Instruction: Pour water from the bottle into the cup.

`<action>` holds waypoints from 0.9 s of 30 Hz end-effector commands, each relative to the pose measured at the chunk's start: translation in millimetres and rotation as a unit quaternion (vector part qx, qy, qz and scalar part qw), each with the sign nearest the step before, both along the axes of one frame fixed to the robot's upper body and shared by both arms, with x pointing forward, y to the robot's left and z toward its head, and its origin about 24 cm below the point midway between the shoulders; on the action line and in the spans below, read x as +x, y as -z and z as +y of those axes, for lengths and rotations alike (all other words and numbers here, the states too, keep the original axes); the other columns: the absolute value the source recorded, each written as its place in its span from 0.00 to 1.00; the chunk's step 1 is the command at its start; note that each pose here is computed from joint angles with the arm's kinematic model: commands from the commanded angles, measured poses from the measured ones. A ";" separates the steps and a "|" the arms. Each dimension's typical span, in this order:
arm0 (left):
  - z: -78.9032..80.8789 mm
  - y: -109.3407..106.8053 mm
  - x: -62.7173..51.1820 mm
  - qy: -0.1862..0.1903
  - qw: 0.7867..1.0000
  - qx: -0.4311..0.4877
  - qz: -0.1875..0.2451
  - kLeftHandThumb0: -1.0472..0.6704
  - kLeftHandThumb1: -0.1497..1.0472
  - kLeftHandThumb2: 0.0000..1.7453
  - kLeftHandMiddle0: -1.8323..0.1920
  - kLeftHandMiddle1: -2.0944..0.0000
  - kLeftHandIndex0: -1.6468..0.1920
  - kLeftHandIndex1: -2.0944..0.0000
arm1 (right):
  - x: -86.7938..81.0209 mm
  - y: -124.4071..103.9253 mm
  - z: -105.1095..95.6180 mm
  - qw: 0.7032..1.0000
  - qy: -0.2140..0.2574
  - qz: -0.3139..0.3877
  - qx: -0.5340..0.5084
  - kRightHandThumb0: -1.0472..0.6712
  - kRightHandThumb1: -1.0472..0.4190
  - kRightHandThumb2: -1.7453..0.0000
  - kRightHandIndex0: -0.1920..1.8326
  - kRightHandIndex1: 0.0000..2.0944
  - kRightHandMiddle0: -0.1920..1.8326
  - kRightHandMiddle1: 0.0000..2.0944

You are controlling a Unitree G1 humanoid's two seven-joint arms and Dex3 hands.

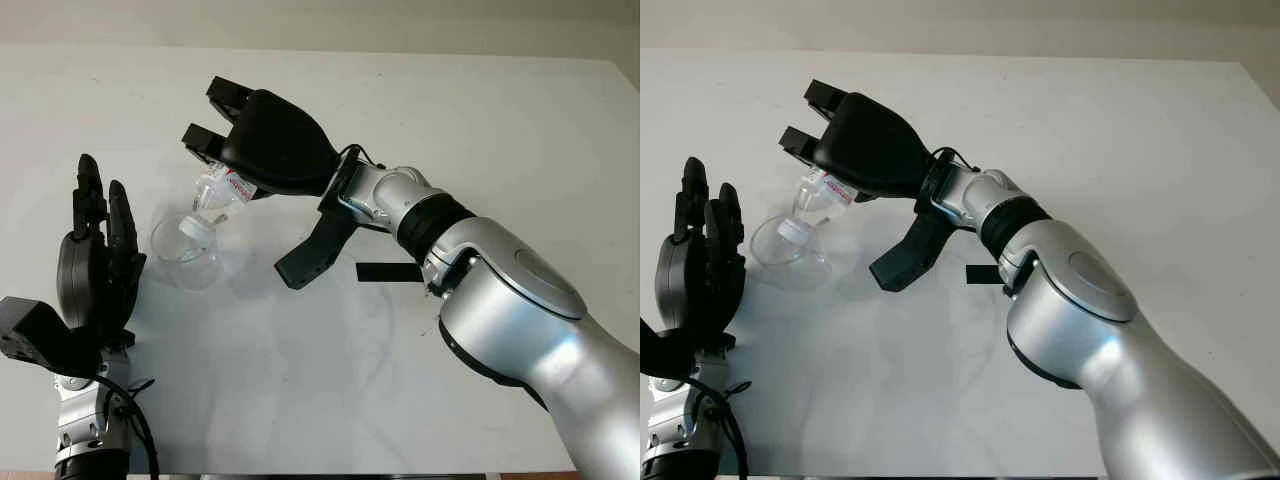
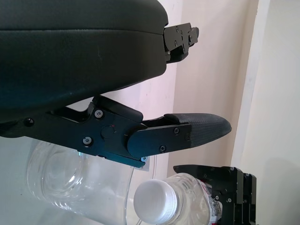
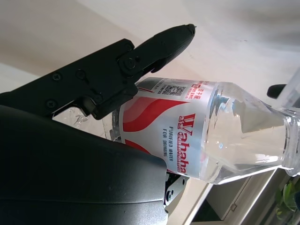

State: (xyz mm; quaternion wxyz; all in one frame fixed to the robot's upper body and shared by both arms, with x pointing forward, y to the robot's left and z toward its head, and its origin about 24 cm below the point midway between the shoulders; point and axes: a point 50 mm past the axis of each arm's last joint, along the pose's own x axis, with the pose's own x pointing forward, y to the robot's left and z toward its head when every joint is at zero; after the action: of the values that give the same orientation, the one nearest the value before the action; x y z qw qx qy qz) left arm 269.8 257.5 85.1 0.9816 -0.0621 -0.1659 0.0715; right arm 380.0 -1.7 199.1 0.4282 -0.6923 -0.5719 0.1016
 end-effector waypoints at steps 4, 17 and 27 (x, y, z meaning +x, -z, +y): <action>-5.2 16.0 -3.0 0.001 1.000 -0.020 0.021 0.20 1.00 0.29 0.97 0.97 0.97 0.97 | -1.6 -9.7 3.6 0.999 -0.017 -0.034 -0.005 0.36 0.05 0.97 0.63 1.00 0.30 0.89; -4.5 19.3 -7.9 -0.002 0.999 -0.026 0.026 0.18 1.00 0.27 0.97 0.97 0.97 0.97 | 3.6 -9.0 -2.8 0.978 0.021 0.120 0.169 0.36 0.00 0.94 0.68 1.00 0.45 1.00; -4.4 14.3 -1.5 0.010 0.999 -0.020 0.022 0.20 1.00 0.29 0.97 0.98 0.97 0.98 | 15.6 -9.9 -41.6 0.840 0.013 0.348 0.416 0.39 0.00 0.83 0.69 1.00 0.57 1.00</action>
State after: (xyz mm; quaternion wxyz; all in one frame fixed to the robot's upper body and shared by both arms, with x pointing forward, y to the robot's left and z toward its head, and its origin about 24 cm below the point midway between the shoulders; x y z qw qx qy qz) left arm 270.8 255.1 84.8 0.9813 -0.0695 -0.1671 0.0651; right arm 395.0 -35.2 205.1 0.8308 -0.4097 -0.3665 0.0874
